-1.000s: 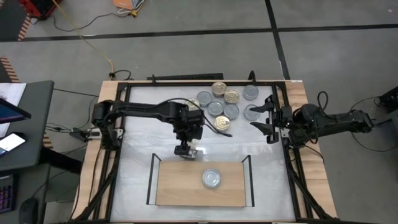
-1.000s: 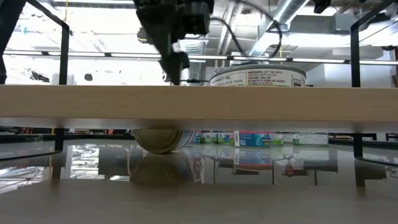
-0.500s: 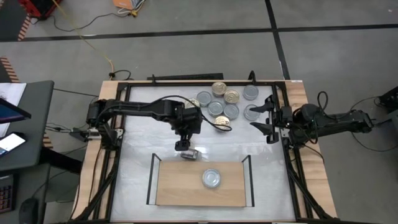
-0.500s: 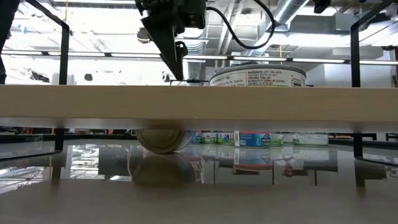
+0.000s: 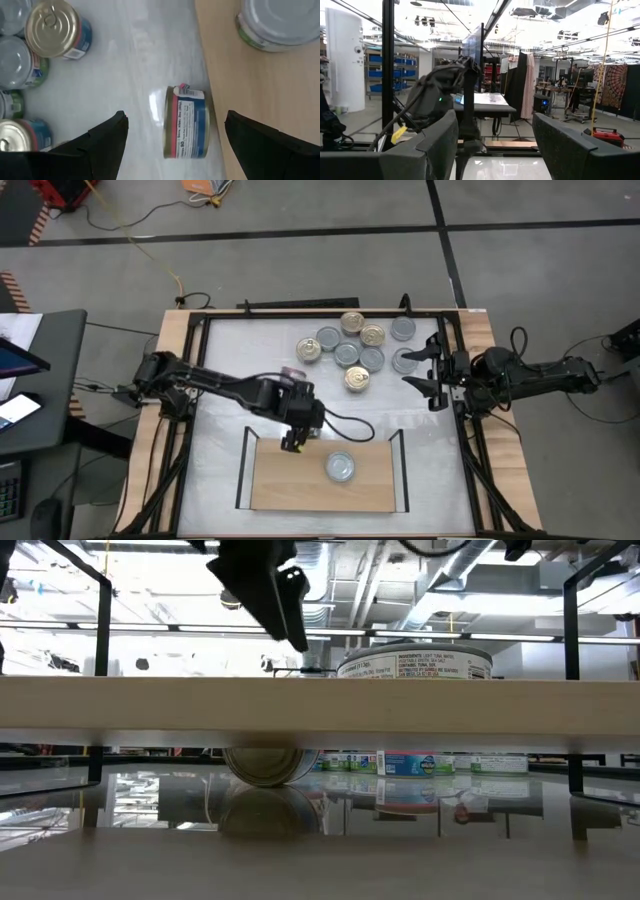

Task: Stack canned seafood by type on shelf
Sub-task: Put the blue tuna can on the shelf

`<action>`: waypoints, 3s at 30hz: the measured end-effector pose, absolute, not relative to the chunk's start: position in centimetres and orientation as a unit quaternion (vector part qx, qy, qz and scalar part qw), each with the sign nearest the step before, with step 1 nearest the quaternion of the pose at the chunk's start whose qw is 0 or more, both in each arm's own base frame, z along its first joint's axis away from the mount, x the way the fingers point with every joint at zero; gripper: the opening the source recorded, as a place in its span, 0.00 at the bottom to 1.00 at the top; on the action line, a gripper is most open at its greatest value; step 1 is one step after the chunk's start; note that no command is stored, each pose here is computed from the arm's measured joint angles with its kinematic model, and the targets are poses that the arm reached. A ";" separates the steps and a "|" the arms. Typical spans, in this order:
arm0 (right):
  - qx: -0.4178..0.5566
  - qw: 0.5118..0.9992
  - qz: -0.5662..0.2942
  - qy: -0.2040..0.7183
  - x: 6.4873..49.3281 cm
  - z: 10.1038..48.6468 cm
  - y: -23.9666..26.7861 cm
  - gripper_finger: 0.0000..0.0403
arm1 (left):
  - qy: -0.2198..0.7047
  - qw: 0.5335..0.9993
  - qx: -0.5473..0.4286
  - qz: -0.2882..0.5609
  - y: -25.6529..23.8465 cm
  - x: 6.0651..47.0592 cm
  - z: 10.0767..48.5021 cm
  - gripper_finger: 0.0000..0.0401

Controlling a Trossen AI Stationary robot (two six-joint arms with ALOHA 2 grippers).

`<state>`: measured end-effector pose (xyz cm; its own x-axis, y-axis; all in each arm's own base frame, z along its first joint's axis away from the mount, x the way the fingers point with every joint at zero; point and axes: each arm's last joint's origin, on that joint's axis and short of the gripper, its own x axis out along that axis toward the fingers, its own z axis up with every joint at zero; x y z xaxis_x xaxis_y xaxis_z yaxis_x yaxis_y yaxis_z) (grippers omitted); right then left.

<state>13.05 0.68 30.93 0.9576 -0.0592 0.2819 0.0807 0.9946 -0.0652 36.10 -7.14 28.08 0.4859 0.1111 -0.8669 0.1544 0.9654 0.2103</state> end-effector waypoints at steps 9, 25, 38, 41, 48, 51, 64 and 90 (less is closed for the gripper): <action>-0.036 0.988 -0.036 -0.144 13.0 31.0 0.7 0.70 | 0.502 0.860 0.093 0.001 -6.5 36.3 25.6 0.80; -0.036 0.988 -0.036 -0.145 13.0 31.0 0.7 0.70 | 0.509 0.853 0.116 -0.031 -6.7 35.5 21.8 0.80; -0.036 0.988 -0.035 -0.145 13.0 31.0 0.7 0.70 | 0.508 0.853 0.114 -0.028 -6.6 35.4 21.0 0.48; -0.036 0.988 -0.035 -0.145 13.0 31.0 0.7 0.70 | 0.506 0.853 0.126 -0.026 -6.6 35.4 21.1 0.47; -0.036 0.989 -0.035 -0.142 13.1 30.9 0.7 0.70 | 0.486 0.854 0.186 0.015 -6.4 34.9 23.9 0.47; -0.036 0.989 -0.035 -0.141 13.1 30.9 0.7 0.70 | 0.454 0.869 0.199 -0.001 -7.0 34.3 26.4 0.47; -0.036 0.989 -0.035 -0.141 13.0 30.9 0.7 0.70 | 0.424 0.848 0.290 -0.133 -15.6 30.9 26.9 0.47; -0.025 0.988 -0.034 -0.149 13.0 31.1 0.7 0.70 | 0.395 0.846 0.342 -0.106 -21.7 29.0 24.5 0.64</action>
